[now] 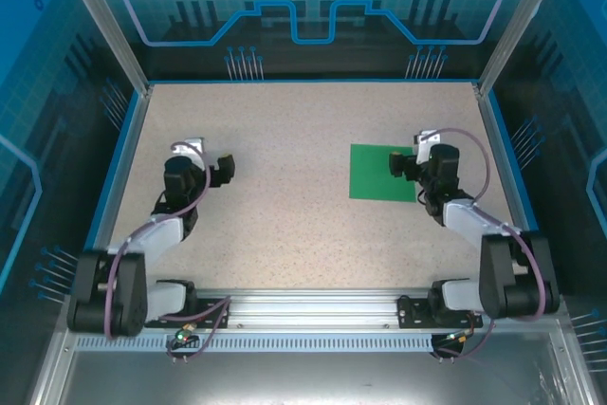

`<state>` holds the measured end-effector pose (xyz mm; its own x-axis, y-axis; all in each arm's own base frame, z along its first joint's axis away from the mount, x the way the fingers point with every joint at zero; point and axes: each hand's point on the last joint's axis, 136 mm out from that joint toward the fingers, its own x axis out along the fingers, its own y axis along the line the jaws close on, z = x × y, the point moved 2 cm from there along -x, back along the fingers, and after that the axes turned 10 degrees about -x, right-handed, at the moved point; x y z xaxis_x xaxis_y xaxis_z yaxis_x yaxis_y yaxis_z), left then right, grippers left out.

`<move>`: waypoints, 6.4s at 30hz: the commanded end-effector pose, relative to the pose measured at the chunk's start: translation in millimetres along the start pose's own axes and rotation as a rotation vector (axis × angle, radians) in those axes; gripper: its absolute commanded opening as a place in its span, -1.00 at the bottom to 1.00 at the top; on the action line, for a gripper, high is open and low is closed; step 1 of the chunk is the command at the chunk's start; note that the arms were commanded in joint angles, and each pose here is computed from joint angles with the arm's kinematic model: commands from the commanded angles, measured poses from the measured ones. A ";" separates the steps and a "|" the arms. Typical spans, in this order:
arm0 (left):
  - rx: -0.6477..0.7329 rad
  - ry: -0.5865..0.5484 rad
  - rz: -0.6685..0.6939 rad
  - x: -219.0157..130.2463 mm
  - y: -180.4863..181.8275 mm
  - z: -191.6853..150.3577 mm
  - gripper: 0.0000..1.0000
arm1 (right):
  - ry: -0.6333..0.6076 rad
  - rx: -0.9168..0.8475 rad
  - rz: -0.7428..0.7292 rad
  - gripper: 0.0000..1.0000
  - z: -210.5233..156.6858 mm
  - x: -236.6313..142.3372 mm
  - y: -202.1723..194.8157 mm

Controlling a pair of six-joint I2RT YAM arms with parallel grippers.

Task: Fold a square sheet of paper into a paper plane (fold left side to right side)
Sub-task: Move the square sheet of paper to the center of the table, then pick up the square sheet of paper from the center of the table, then place a square sheet of paper at the center of the table.

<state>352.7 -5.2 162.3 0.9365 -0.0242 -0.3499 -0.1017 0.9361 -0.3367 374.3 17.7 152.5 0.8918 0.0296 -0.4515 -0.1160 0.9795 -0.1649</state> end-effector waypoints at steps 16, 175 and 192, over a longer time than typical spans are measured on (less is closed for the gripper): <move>-0.419 0.468 -0.132 -55.3 -63.3 -26.7 0.97 | 0.613 0.156 -0.093 0.98 -38.2 29.3 45.0; -0.612 0.600 -1.122 -99.3 -306.7 37.9 0.53 | -0.143 0.755 1.249 -0.37 180.9 -183.2 181.0; -0.470 0.686 -0.738 -69.9 -252.8 -34.5 -1.00 | 0.146 0.573 0.685 0.37 64.4 -125.9 136.3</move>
<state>306.8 -260.7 279.8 0.4508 -0.8823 -0.1355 0.2151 0.2547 -0.9428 280.5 184.3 284.1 0.6084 0.7713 -0.1870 -0.4293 0.5180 0.7398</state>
